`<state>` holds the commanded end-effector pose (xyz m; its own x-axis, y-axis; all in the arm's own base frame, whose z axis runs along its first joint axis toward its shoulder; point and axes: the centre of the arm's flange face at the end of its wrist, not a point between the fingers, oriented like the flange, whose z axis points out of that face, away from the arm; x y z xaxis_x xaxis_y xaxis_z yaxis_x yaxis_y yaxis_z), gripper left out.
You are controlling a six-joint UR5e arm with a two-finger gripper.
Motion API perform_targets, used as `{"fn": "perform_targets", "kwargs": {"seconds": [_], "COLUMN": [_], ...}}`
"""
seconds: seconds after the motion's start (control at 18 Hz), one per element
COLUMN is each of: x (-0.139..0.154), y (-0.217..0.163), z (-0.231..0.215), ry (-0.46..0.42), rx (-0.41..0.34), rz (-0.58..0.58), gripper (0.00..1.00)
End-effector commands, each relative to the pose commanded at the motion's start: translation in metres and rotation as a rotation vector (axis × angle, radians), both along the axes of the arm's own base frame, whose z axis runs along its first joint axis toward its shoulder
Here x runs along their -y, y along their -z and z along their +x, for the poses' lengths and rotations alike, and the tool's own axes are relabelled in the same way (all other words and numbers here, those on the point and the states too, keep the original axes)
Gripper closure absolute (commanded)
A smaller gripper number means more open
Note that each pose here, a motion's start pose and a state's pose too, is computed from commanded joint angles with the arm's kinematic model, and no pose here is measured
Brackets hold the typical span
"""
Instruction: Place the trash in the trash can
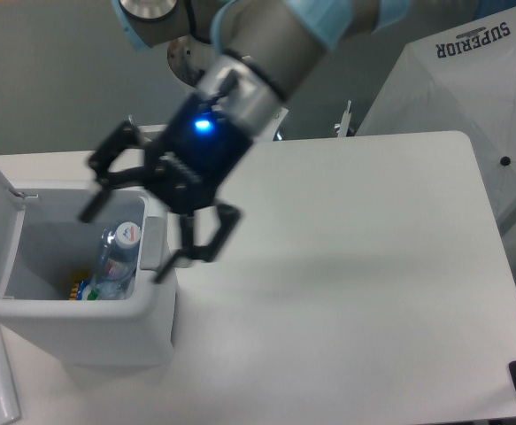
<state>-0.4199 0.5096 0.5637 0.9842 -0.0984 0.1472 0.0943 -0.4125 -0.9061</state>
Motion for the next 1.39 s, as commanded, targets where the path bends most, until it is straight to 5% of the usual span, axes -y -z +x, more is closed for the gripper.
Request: {"fn": "perform_targets", "kwargs": {"seconds": [0.28,0.61,1.11,1.39], "x": [0.025,0.025,0.047,0.058], "y": [0.047,0.092,0.155,0.181], "z": [-0.075,-0.133,-0.16,-0.161], "ry": [-0.156,-0.347,-0.273,-0.129], "rx": [0.002,-0.103,-0.408,-0.453], "rz": [-0.111,-0.338,-0.676,-0.847], "gripper": [0.0,0.0,0.0,0.0]}}
